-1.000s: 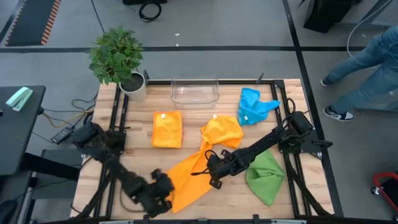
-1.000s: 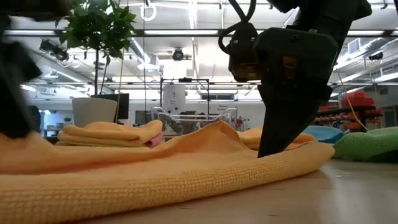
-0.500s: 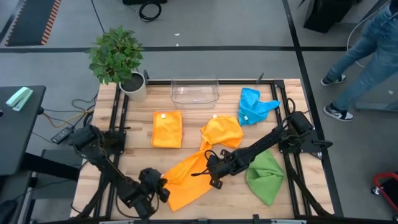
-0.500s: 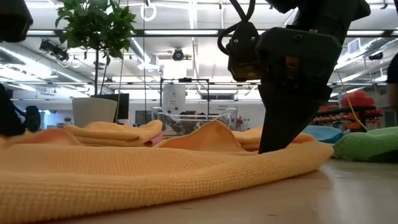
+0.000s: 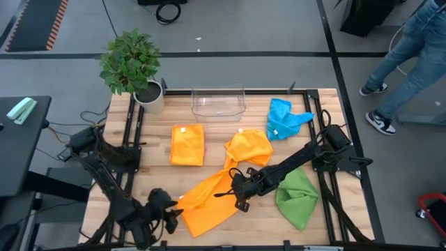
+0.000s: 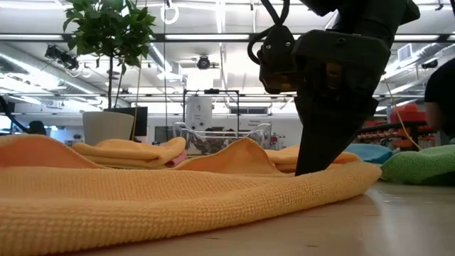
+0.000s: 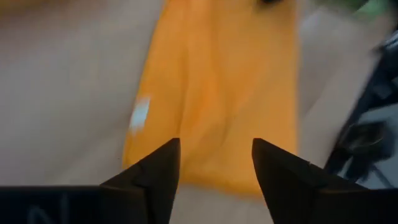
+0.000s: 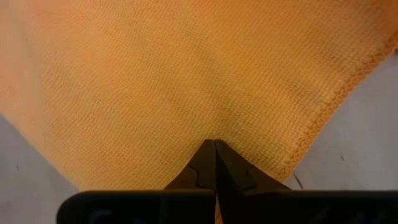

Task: Fold microfiber towels
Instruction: Fold the left orange microfiber cloth

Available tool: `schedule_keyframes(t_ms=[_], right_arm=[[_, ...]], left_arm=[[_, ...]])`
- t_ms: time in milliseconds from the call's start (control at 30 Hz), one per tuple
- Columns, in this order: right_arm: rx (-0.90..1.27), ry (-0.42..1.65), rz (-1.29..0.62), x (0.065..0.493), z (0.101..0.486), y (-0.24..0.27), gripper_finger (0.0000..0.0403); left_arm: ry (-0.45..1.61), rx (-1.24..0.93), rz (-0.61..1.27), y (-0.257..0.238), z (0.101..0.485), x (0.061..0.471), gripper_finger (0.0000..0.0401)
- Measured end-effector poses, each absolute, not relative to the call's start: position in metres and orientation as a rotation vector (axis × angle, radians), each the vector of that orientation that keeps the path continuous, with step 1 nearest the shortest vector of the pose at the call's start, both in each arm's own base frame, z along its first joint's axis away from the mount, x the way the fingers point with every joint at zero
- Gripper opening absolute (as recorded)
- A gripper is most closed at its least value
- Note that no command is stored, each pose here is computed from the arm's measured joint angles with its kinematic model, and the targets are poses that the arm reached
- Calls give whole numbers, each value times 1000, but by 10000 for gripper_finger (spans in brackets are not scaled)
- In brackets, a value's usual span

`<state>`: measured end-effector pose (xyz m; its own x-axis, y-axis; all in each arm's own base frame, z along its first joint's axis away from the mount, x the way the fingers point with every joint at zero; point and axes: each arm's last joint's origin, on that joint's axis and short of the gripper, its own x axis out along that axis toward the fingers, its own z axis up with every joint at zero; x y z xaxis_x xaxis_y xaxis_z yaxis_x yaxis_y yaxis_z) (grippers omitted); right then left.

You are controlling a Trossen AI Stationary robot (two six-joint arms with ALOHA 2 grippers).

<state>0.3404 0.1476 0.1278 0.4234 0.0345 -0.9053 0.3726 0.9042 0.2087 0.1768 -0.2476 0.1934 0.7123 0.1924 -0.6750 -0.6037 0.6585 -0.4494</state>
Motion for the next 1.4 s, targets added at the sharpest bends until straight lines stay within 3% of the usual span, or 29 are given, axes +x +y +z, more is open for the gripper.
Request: schedule_keyframes(t_ms=[133, 333, 600, 1100, 1233, 1400], right_arm=[[402, 1122, -212, 340, 128, 148, 3], [410, 1124, -211, 341, 128, 146, 3], [410, 1118, -204, 342, 128, 146, 3], [384, 1111, -194, 343, 128, 146, 3], [374, 1107, -195, 343, 128, 146, 3], [374, 1110, -197, 342, 128, 146, 3]], left_arm=[[605, -553, 436, -237, 196, 206, 210], [881, -375, 41, -220, 184, 267, 194], [1030, -327, 50, -198, 176, 272, 197], [1117, -306, 74, -202, 155, 271, 150], [1111, -339, 114, -202, 155, 271, 112], [1098, -357, 159, -205, 155, 266, 14]])
